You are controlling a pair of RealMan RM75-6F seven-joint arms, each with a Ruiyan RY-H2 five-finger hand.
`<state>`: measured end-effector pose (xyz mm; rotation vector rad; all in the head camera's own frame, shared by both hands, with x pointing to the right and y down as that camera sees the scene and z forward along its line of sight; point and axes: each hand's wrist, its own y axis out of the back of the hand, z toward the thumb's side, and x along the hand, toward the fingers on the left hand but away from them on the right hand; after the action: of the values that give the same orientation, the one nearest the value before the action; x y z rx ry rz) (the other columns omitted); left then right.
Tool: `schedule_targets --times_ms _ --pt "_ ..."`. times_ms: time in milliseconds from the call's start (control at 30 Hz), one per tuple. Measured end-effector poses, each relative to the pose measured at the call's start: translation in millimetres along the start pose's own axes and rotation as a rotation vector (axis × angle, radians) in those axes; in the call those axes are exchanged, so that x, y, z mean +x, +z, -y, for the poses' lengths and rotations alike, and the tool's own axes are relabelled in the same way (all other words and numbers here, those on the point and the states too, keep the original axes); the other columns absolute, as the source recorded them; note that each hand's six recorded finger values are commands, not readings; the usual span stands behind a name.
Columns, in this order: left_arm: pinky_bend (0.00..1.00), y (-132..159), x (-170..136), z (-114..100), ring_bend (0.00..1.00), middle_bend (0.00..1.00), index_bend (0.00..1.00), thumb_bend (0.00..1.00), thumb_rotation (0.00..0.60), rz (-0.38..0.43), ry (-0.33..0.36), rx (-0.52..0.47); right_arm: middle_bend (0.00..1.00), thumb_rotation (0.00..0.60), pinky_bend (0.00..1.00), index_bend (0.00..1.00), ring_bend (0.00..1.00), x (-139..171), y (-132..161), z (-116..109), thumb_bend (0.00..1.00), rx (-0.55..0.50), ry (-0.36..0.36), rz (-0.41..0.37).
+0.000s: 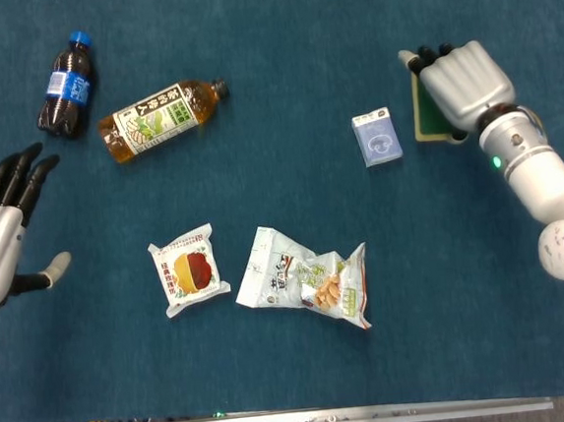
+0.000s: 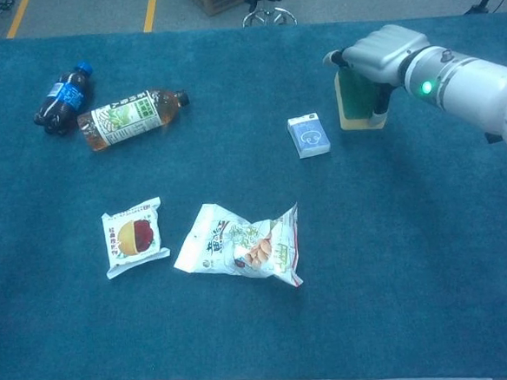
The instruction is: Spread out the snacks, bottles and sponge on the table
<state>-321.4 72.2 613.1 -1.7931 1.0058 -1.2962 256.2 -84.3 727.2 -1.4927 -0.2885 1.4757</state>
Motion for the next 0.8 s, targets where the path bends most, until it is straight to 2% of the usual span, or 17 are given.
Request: schedule_targets --times_ms 233,567,800 --pt "0.08 0 -1 1 0.00 0.00 0.02 0.24 0.600 0.004 -0.003 -0.003 0.14 0.600 0.39 0.00 0.19 3 5 3 0.03 0.037 0.012 -0.010" --pt "0.08 0 -2 -1 0.00 0.00 0.02 0.24 0.600 0.009 0.006 -0.006 0.01 0.600 0.33 0.00 0.12 9 15 1 0.00 0.032 0.019 -0.030" --pt "0.08 -4 -2 -5 0.00 0.00 0.02 0.24 0.600 0.000 0.021 -0.009 0.04 0.600 0.33 0.00 0.11 20 2 -12 0.00 -0.038 -0.026 -0.014"
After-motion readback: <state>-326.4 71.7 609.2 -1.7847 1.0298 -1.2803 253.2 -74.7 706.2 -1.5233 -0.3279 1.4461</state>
